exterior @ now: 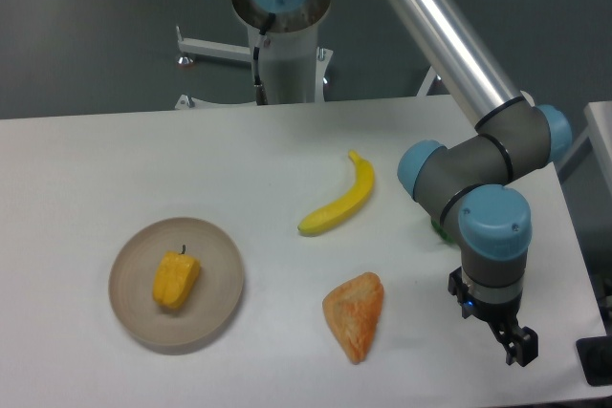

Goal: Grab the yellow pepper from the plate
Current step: 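Move the gripper across the table to above the yellow pepper on the plate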

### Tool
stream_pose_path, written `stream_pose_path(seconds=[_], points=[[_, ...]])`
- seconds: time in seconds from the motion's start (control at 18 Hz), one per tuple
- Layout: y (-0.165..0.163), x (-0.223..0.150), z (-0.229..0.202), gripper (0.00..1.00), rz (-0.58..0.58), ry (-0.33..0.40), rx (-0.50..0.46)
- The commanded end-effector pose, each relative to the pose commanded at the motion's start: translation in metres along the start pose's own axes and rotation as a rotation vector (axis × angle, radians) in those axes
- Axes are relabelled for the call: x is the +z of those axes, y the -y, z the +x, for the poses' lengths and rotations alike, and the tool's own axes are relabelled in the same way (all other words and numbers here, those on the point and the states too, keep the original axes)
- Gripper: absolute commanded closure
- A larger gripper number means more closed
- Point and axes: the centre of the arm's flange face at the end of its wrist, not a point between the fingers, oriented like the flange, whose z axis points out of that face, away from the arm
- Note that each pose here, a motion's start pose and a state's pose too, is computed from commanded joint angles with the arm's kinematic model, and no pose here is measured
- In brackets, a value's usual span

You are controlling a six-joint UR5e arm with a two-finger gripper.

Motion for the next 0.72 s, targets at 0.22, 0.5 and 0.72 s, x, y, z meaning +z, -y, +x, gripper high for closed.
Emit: stream_pose_path(seconds=[0.22, 0.5, 0.72], points=[[0.007, -0.008, 0.004, 0.0, 0.003, 0.004, -0.013], [0.011, -0.031, 0.022, 0.0, 0.004, -0.014, -0.045], [0.015, -0.059, 0.043, 0.0, 0.012, -0.027, -0.131]])
